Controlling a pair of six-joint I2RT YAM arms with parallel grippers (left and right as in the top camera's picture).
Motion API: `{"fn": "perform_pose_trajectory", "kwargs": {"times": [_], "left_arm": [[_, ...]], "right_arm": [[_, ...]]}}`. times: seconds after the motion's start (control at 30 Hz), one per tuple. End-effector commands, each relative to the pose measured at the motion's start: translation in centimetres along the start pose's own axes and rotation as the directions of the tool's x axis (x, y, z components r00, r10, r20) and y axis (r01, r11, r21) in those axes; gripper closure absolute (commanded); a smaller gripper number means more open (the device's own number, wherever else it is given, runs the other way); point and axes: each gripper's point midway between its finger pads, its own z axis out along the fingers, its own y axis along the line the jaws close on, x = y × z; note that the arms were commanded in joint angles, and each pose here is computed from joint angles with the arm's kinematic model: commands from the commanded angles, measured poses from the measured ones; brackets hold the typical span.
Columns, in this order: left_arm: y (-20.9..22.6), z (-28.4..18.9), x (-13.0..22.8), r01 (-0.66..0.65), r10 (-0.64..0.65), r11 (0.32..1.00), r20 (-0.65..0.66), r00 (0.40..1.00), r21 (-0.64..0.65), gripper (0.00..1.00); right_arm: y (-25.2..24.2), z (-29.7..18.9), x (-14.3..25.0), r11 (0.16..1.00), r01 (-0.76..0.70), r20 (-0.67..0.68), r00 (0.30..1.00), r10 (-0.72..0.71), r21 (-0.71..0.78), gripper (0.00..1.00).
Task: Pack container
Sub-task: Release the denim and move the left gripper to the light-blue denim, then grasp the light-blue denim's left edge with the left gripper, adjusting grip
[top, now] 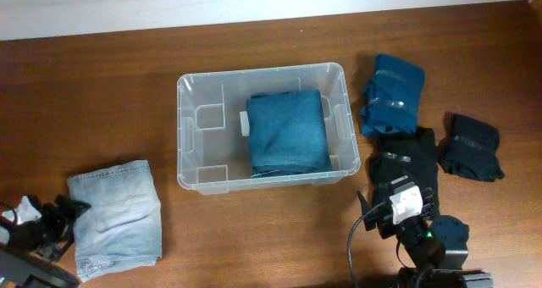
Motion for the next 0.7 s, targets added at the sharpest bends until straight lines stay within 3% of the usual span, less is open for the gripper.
{"fn": "perform_pose_trajectory", "kwargs": {"times": [0.0, 0.17, 0.3, 0.53, 0.67], "left_arm": [[-1.7, 2.0, 1.8, -0.085, 0.09, 0.994, -0.071, 0.993, 0.071, 0.09], [-2.6, 3.7, 4.9, -0.157, 0.163, 0.987, -0.176, 0.971, 0.044, 0.11], [-2.2, 4.3, 5.0, -0.188, 0.187, 0.982, -0.174, 0.967, 0.007, 0.27], [-2.3, 4.5, 4.0, -0.204, 0.203, 0.979, -0.136, 0.97, 0.009, 0.88], [-4.2, 4.6, 2.5, -0.226, 0.232, 0.968, -0.052, 0.971, 0.108, 0.98]], "right_arm": [[0.4, 0.1, 0.2, 1.0, -0.011, -0.001, 1.0, 0.011, -0.019, 0.02], [0.4, 0.1, 0.2, 1.0, -0.011, -0.001, 1.0, 0.011, -0.019, 0.01], [0.4, 0.1, 0.2, 1.0, -0.011, -0.001, 1.0, 0.011, -0.019, 0.02], [0.4, 0.1, 0.2, 1.0, -0.011, -0.001, 1.0, 0.011, -0.019, 0.02], [0.4, 0.1, 0.2, 1.0, -0.011, -0.001, 1.0, 0.011, -0.019, 0.02]]}}
